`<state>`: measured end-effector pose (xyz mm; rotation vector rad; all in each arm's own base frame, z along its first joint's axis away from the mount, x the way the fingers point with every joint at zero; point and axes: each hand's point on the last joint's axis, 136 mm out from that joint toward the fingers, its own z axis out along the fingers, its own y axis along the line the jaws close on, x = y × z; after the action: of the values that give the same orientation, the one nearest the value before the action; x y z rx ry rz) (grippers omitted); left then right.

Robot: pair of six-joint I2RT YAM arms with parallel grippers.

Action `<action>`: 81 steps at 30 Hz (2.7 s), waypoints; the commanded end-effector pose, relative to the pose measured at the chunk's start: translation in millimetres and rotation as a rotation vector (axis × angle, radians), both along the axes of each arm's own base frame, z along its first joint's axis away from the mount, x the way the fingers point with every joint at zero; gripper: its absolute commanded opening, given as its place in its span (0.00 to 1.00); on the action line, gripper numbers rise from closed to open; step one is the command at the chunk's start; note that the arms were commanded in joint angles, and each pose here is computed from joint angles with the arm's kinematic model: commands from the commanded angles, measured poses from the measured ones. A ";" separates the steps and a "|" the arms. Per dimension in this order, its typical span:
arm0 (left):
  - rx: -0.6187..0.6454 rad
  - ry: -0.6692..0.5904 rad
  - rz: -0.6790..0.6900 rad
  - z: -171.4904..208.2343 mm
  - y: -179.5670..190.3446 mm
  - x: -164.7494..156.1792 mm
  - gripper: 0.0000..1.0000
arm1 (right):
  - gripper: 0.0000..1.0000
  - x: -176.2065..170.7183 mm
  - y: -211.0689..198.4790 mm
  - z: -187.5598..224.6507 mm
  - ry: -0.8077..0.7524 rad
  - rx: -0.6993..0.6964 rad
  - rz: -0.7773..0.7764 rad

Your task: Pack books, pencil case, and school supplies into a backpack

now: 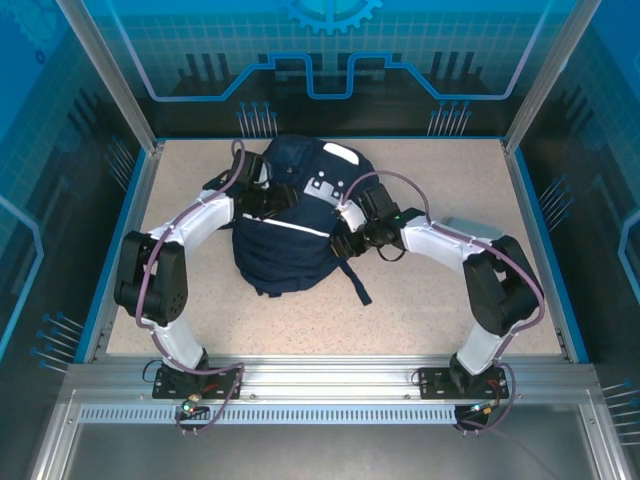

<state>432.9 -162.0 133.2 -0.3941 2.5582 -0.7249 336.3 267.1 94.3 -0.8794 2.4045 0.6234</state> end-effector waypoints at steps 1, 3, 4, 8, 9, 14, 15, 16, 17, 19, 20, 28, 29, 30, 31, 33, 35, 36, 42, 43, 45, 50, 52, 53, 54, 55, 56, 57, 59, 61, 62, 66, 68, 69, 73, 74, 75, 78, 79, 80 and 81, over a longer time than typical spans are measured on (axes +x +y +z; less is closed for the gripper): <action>0.018 -0.003 -0.017 7.7 -5.4 -7.3 0.46 | 0.39 5.6 7.8 13.3 -0.110 0.025 0.036; 0.009 0.000 -0.025 6.3 -14.0 -6.9 0.45 | 0.39 4.9 11.6 10.8 -0.106 0.038 0.056; 0.021 -0.006 -0.028 6.4 -17.0 -6.5 0.44 | 0.39 5.3 13.0 8.6 -0.100 0.038 0.061; 0.067 -0.001 -0.010 -0.8 -16.2 -1.6 0.40 | 0.39 7.4 16.2 0.9 -0.083 0.030 0.077; 0.086 0.003 0.000 -4.4 -13.1 -0.2 0.39 | 0.39 7.7 16.3 -0.8 -0.080 0.028 0.078; 0.180 0.047 0.036 -27.2 0.5 4.0 0.35 | 0.38 6.8 19.3 -5.4 -0.072 0.027 0.104; 0.193 0.056 0.041 -30.8 2.6 4.0 0.35 | 0.38 7.7 18.9 -7.5 -0.071 0.020 0.103; 0.206 0.063 0.047 -35.4 4.5 4.5 0.35 | 0.38 9.4 18.0 -9.8 -0.069 0.011 0.096; 0.215 0.071 0.051 -38.5 6.3 4.3 0.35 | 0.38 12.0 17.5 -11.0 -0.070 0.006 0.088; 0.229 0.092 0.054 -46.6 7.8 3.0 0.35 | 0.38 15.2 18.0 -13.0 -0.066 0.002 0.082; 0.234 0.102 0.058 -49.9 8.7 2.0 0.35 | 0.37 16.6 18.6 -12.9 -0.067 0.001 0.082; 0.248 0.142 0.062 -63.1 11.1 -2.5 0.34 | 0.20 24.0 21.4 -4.1 -0.097 0.006 0.078; 0.247 0.143 0.062 -63.4 10.8 -2.8 0.34 | 0.17 23.6 21.2 -3.6 -0.097 0.006 0.078; 0.244 0.144 0.062 -63.3 10.5 -2.8 0.34 | 0.13 21.8 21.5 -2.4 -0.096 0.010 0.081; 0.239 0.142 0.063 -62.7 9.7 -2.2 0.33 | 0.11 19.4 21.3 -2.8 -0.093 0.010 0.084; 0.235 0.143 0.067 -62.8 9.3 -1.6 0.34 | 0.06 13.8 21.5 -3.3 -0.090 0.005 0.090; 0.223 0.152 0.091 -64.8 10.0 -2.0 0.33 | 0.02 6.9 21.4 -3.7 -0.082 0.000 0.092; 0.207 0.152 0.105 -65.7 8.4 -1.6 0.32 | 0.00 3.0 22.0 -4.3 -0.075 -0.001 0.094; 0.154 0.165 0.168 -75.3 5.9 -0.5 0.30 | 0.00 -22.4 29.9 -9.7 -0.046 0.004 0.125; 0.151 0.165 0.175 -75.7 6.4 -0.2 0.30 | 0.00 -25.9 31.6 -9.8 -0.042 0.008 0.130; 0.150 0.166 0.186 -76.6 7.2 -0.7 0.30 | 0.00 -34.2 36.2 -11.2 -0.035 0.016 0.143; 0.141 0.161 0.191 -74.5 6.9 0.6 0.30 | 0.00 -38.7 40.7 -10.8 -0.045 0.039 0.118; 0.143 0.157 0.185 -72.3 6.9 0.3 0.30 | 0.01 -28.3 31.2 -6.8 -0.066 0.033 0.046; 0.144 0.155 0.183 -70.9 7.0 -0.1 0.30 | 0.07 -20.2 23.5 -2.7 -0.073 0.037 -0.003; 0.146 0.151 0.182 -68.6 7.9 0.2 0.31 | 0.12 -14.9 18.1 2.4 -0.077 0.049 -0.038; 0.148 0.151 0.178 -68.1 8.0 -0.4 0.31 | 0.17 -10.0 13.0 6.0 -0.081 0.057 -0.064; 0.149 0.148 0.176 -66.4 8.1 -0.2 0.31 | 0.26 -4.2 6.6 10.0 -0.087 0.063 -0.100; 0.150 0.148 0.174 -66.1 8.5 -0.2 0.31 | 0.35 1.6 0.7 12.7 -0.094 0.063 -0.127; 0.147 0.145 0.170 -64.0 8.1 -0.3 0.32 | 0.49 11.7 -8.2 15.6 -0.100 0.050 -0.166; 0.147 0.144 0.168 -63.5 7.9 -0.6 0.32 | 0.56 17.3 -10.6 16.3 -0.090 0.045 -0.174; 0.146 0.145 0.169 -63.3 7.9 -0.4 0.32 | 0.57 18.9 -9.1 17.5 -0.082 0.050 -0.162; 0.147 0.148 0.161 -63.7 7.4 -1.7 0.33 | 0.56 21.4 0.4 15.1 -0.054 0.051 -0.102; 0.149 0.151 0.158 -64.2 7.4 -2.5 0.33 | 0.54 21.8 5.8 14.5 -0.046 0.061 -0.069; 0.148 0.152 0.155 -64.6 7.1 -2.8 0.33 | 0.53 21.2 8.5 13.8 -0.043 0.067 -0.052; 0.148 0.153 0.154 -64.1 7.3 -2.9 0.34 | 0.43 23.0 13.2 8.1 -0.034 0.061 -0.020; 0.147 0.152 0.154 -63.4 7.4 -2.4 0.33 | 0.39 23.0 14.1 6.5 -0.028 0.059 -0.009; 0.146 0.153 0.153 -63.8 7.1 -2.5 0.34 | 0.36 22.9 15.0 4.2 -0.021 0.055 0.000; 0.145 0.155 0.151 -64.2 6.6 -2.7 0.34 | 0.35 23.6 17.2 -1.5 -0.006 0.050 0.017; 0.145 0.156 0.151 -64.3 6.6 -2.8 0.34 | 0.35 24.3 17.6 -2.3 -0.004 0.048 0.018; 0.146 0.156 0.149 -64.6 6.8 -2.9 0.34 | 0.36 25.0 18.7 -3.2 -0.002 0.050 0.022; 0.146 0.158 0.150 -65.5 7.3 -3.0 0.34 | 0.36 26.4 19.2 -3.8 -0.001 0.050 0.023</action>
<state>455.1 -171.5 116.6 -0.5571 2.5160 -0.5958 359.6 283.2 89.0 -0.8529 2.3756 0.6587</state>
